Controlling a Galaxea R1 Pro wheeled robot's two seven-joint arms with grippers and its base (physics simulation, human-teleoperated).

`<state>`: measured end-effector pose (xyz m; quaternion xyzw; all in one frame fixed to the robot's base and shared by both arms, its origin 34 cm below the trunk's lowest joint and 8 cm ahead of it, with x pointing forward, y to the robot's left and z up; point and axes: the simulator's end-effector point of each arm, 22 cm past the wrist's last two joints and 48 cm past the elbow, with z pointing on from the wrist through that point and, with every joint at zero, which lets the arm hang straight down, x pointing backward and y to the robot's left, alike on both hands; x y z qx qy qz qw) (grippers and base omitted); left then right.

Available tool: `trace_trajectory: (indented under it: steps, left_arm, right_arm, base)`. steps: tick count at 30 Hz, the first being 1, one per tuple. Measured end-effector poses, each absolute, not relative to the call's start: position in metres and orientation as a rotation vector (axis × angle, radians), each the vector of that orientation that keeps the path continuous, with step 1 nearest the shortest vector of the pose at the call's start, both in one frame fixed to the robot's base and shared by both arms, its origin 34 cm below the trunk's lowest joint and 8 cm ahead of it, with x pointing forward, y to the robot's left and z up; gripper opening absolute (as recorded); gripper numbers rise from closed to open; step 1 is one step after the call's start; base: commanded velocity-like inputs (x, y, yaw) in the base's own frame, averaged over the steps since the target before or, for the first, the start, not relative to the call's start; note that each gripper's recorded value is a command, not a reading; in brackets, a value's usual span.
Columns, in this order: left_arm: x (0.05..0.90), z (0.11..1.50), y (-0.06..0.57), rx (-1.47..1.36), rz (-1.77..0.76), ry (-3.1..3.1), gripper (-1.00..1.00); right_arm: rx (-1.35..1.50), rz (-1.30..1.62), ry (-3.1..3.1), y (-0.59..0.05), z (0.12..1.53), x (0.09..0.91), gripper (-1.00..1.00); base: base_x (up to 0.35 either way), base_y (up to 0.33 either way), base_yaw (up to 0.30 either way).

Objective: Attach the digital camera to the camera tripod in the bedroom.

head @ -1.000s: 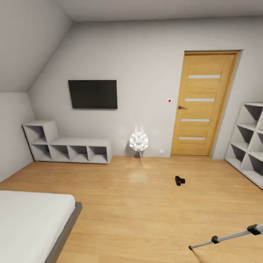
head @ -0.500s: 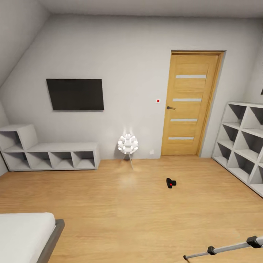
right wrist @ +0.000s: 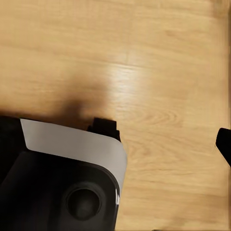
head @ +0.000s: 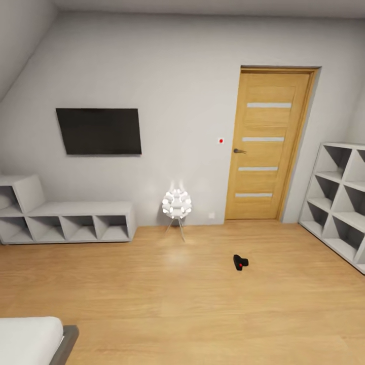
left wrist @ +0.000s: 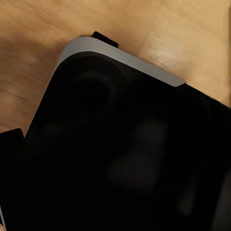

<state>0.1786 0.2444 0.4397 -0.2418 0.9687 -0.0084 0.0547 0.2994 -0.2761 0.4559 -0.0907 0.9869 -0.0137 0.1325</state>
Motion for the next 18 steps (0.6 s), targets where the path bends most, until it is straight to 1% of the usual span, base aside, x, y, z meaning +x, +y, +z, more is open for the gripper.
trace_trajectory:
  steps: [18]
  left_arm:
    - [0.1780,0.4397,0.2452,-0.737,-0.023,2.941,1.00]
  right_arm:
    - [-0.263,-0.044,2.862,-0.2778,0.4561,0.2997,1.00]
  base:
    - [0.330,0.000,0.000]
